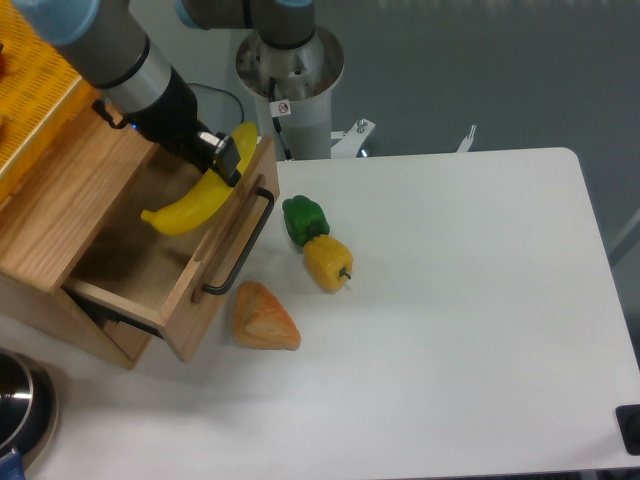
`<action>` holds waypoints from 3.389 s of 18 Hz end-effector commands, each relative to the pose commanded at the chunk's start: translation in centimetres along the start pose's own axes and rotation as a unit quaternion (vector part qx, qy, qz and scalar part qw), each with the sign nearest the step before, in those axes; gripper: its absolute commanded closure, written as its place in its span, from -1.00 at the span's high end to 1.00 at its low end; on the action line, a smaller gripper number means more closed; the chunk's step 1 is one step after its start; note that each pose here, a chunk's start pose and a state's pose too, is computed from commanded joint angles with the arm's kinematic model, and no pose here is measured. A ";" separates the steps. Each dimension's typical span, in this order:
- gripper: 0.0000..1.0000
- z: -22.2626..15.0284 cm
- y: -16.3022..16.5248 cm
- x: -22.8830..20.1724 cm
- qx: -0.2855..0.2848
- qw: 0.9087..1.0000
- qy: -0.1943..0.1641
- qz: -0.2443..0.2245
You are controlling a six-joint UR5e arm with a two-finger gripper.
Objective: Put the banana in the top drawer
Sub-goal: 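Lower the banana into the drawer and open the gripper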
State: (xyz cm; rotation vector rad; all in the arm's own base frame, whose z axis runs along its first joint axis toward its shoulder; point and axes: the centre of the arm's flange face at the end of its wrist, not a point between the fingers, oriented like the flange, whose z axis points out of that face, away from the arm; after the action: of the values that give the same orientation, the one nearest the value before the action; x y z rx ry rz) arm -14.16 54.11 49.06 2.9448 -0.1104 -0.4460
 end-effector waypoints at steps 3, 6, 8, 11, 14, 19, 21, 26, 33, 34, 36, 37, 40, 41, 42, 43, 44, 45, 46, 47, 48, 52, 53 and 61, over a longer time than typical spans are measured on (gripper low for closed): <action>-0.94 0.5 -0.5 0.2 -0.003 1.000 0.002 -0.004; -0.94 0.4 -0.9 0.9 -0.003 1.000 0.002 0.001; -0.94 0.2 -1.0 1.4 -0.001 1.000 0.001 0.003; -0.94 0.1 -1.3 2.0 0.000 1.000 0.001 0.005; -0.94 0.2 -1.8 2.8 -0.001 1.000 0.001 0.005; -0.93 0.7 -2.4 3.5 -0.005 1.000 0.002 0.009; -0.91 0.6 -2.4 3.6 -0.005 1.000 0.002 0.009; -0.71 0.7 -2.5 3.6 -0.005 1.000 0.003 0.010; -0.59 1.5 -3.1 3.8 -0.011 1.000 0.005 0.014; -0.52 1.5 -3.1 3.8 -0.011 1.000 0.005 0.014; -0.38 1.5 -3.2 3.9 -0.012 1.000 0.006 0.014; -0.29 1.5 -3.2 3.9 -0.012 1.000 0.006 0.014; 0.00 1.5 -3.1 3.8 -0.012 1.000 0.005 0.014; 0.08 1.5 -3.1 3.9 -0.012 1.000 0.004 0.015; 0.10 1.4 -3.1 3.9 -0.011 1.000 0.005 0.014; 0.13 1.3 -3.0 3.9 -0.011 1.000 0.004 0.014; 0.15 1.3 -3.0 3.9 -0.011 1.000 0.004 0.015; 0.16 1.2 -2.9 3.8 -0.010 1.000 0.004 0.014; 0.21 1.1 -2.9 3.8 -0.009 1.000 0.003 0.015; 0.21 1.1 -2.9 3.8 -0.009 1.000 0.003 0.016; 0.21 1.0 -2.8 3.7 -0.008 1.000 0.003 0.016; 0.21 0.2 -2.5 3.5 -0.001 1.000 0.001 0.014; 0.21 0.0 -2.3 3.4 0.002 1.000 0.000 0.013; 0.24 -2.0 -1.1 2.0 0.020 1.000 -0.007 -0.002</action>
State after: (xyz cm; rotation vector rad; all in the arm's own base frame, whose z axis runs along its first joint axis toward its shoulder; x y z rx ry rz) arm -11.63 55.27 50.20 2.9810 -0.1167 -0.4696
